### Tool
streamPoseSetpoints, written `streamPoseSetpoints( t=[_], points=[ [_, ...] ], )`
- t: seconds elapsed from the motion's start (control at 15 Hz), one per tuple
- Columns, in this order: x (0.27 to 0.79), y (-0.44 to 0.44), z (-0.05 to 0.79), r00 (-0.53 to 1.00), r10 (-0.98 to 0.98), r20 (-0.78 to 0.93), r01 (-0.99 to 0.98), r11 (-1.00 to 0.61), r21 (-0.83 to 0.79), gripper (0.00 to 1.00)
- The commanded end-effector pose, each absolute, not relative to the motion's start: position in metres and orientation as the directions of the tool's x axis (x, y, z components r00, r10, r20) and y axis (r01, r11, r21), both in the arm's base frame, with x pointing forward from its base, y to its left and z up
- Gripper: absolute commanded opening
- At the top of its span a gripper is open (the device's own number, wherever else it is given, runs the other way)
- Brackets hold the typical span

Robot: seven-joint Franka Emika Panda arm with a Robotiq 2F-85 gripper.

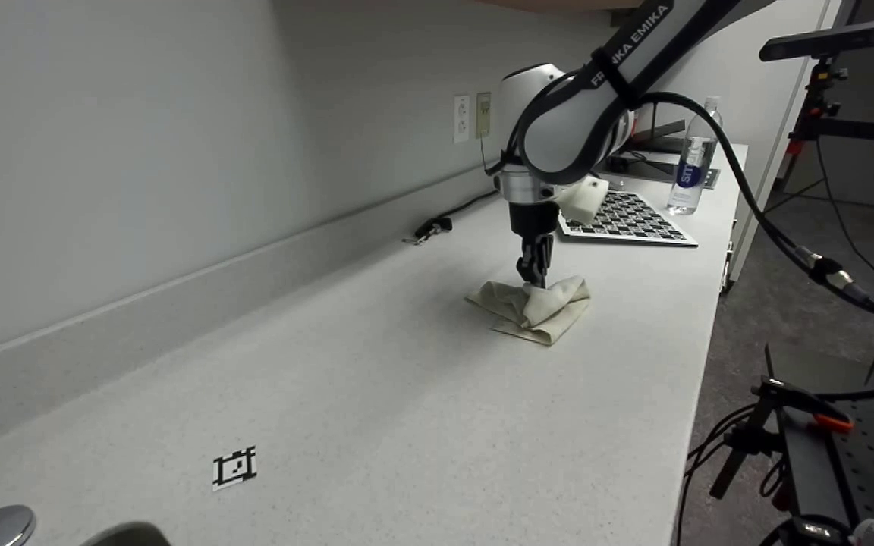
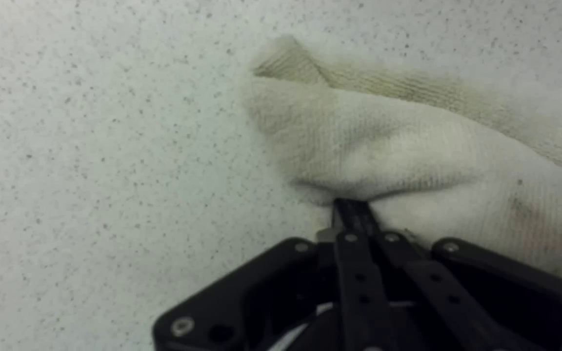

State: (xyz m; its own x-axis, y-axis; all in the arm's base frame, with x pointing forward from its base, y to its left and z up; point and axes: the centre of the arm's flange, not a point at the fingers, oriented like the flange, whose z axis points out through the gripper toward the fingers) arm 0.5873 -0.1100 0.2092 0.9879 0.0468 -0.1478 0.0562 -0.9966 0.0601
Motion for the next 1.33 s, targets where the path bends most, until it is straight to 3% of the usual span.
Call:
streamPoseSetpoints(
  t=[0.0,1.27],
  points=[
    [0.594,-0.096,0.198,0.982,0.077,-0.170,0.087,-0.995,0.051,0.00],
    [0.631,0.051,0.125,0.783,0.402,-0.475,0.437,-0.899,-0.041,0.00]
  ],
)
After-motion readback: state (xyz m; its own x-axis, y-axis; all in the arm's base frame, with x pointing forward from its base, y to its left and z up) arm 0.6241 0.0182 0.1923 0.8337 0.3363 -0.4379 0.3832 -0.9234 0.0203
